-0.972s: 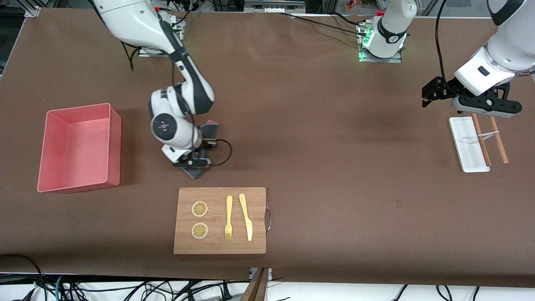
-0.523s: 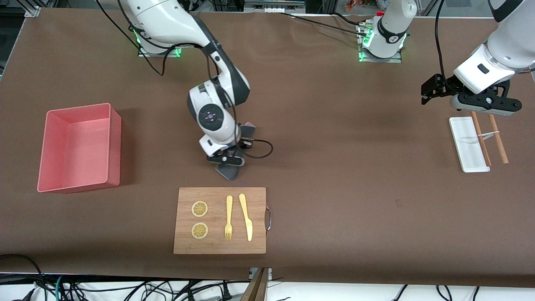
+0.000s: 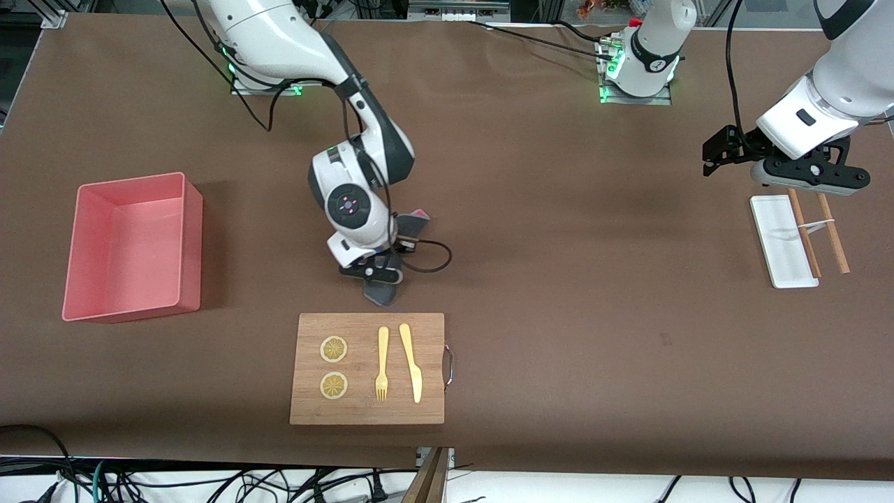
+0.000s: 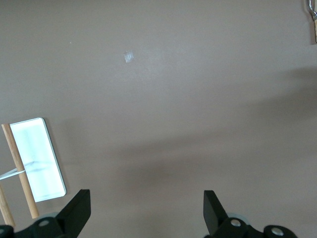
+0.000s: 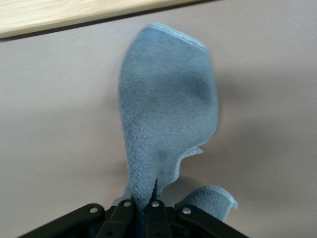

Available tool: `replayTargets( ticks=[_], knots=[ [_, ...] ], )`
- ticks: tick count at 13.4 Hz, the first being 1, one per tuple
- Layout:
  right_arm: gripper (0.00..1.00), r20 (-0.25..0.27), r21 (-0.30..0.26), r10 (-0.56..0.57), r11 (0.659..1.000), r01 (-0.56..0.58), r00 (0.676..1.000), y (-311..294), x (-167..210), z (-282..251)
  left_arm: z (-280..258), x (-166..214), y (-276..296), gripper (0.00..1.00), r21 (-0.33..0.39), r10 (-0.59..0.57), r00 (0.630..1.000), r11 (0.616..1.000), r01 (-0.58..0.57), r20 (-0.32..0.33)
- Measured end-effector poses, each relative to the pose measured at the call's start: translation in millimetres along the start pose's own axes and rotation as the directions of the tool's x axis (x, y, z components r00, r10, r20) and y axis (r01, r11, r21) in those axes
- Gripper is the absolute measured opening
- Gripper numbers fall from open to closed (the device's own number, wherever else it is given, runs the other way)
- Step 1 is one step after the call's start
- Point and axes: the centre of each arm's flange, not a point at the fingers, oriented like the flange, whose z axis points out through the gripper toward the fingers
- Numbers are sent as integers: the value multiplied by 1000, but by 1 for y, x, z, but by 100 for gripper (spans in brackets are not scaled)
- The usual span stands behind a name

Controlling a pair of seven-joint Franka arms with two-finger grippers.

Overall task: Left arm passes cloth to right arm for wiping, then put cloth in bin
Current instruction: 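Wipe the table beside the wooden board with the held cloth, then move the cloth with the right gripper over the pink bin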

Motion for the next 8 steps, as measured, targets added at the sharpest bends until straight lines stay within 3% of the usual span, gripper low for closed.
replayTargets(
  ticks=[8],
  knots=[
    [4, 60, -144, -197, 968, 203, 979, 181, 62, 10, 0, 0, 0, 100, 0, -1, 1000, 1000, 1, 1]
  ],
)
